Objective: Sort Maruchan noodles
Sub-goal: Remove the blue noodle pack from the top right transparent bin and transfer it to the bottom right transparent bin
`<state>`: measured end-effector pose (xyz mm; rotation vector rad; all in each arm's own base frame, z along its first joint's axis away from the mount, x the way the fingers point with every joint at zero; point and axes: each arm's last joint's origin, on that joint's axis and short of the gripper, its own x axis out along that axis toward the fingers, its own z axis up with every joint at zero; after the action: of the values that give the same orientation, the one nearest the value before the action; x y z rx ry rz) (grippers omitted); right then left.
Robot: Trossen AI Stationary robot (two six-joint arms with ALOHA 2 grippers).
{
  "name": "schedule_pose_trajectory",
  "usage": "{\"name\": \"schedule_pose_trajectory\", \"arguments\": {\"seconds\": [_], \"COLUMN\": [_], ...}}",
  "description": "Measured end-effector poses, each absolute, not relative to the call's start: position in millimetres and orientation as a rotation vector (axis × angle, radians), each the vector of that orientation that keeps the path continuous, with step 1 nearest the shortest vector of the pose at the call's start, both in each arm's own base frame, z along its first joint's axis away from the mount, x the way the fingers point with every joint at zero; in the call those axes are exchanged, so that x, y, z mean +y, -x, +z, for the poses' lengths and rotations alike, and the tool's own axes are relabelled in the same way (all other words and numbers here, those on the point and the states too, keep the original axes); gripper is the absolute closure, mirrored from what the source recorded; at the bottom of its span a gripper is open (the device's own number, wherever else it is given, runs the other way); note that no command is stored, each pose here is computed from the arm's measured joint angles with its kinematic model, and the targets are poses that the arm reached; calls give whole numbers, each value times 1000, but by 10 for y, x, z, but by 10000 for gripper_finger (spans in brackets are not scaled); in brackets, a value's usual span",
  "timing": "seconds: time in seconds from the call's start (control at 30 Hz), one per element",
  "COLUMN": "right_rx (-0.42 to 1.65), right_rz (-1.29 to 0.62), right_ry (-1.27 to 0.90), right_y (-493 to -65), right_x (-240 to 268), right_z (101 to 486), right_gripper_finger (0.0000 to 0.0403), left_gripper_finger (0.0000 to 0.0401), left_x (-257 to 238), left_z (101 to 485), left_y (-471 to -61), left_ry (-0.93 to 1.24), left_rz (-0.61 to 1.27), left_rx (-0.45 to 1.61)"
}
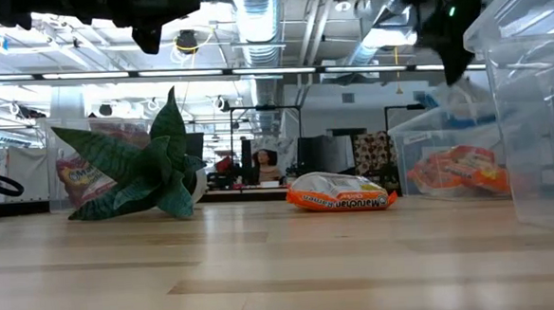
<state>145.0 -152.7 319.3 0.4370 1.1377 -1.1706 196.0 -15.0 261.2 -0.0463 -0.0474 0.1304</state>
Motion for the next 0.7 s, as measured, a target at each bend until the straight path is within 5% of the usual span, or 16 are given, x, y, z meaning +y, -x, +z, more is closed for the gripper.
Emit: {"name": "schedule_pose_trajectory", "arguments": {"seconds": [0.17, 0.4, 0.7], "right_rx": [944, 786, 911], "right_rz": [-1111, -714, -185], "right_ry": [-414, -439, -452], "right_y": [-1326, -1263, -1482], "right_x": [-1229, -635, 233], "right_z": [3620, 4022, 3992], "right_gripper_finger": [396, 396, 396], "left_gripper_finger": [401, 401, 401], "left_x": [-150, -149, -149], "left_z": [2612, 2612, 2612], "left_y": [-1960, -1960, -1960], "left_ry": [46, 46, 46], "left_rz": [131, 132, 135], "left_rx": [-47, -47, -47]}}
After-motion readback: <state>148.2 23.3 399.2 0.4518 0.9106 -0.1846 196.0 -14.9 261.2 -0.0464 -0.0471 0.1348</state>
